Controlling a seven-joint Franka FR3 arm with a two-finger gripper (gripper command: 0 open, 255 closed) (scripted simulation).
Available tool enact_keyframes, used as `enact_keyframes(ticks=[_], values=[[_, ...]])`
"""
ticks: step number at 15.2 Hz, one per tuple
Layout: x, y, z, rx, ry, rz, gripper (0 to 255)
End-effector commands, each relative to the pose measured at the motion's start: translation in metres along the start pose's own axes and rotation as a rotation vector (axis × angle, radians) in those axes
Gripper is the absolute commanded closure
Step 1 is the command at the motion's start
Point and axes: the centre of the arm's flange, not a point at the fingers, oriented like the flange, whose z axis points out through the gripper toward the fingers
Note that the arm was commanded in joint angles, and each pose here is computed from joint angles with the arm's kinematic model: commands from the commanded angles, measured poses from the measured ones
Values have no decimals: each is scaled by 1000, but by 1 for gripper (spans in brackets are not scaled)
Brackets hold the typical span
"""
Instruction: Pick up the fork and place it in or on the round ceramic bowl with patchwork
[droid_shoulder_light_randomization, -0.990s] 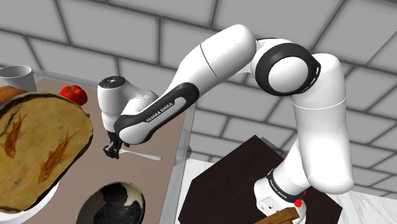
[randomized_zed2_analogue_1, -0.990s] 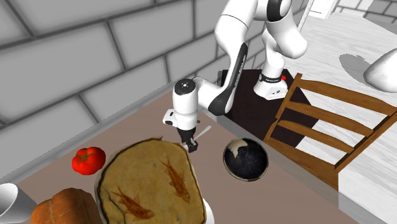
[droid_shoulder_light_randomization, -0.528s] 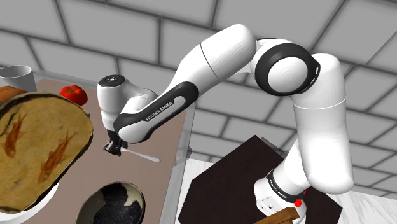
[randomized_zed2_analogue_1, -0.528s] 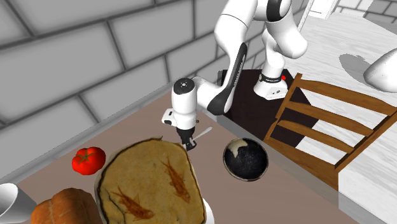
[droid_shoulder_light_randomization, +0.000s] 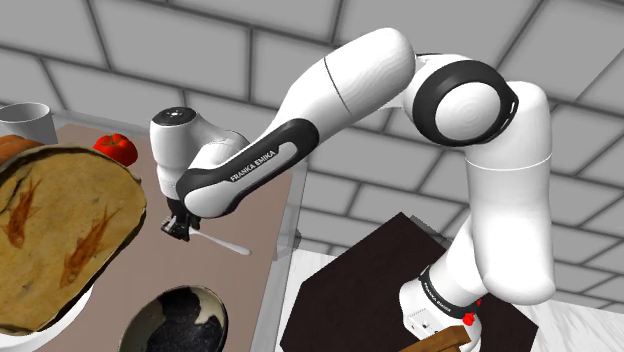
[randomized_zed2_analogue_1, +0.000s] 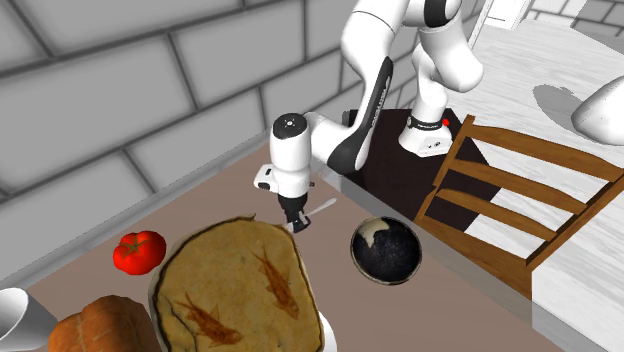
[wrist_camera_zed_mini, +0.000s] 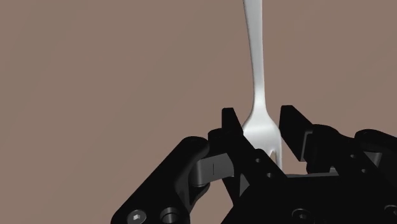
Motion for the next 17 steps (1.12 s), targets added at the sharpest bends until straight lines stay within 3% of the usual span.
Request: enact_keyframes(ticks=[1,17], values=[[1,-1,-11,0,0,0,255],[4,-2,-95,0,0,0,255]])
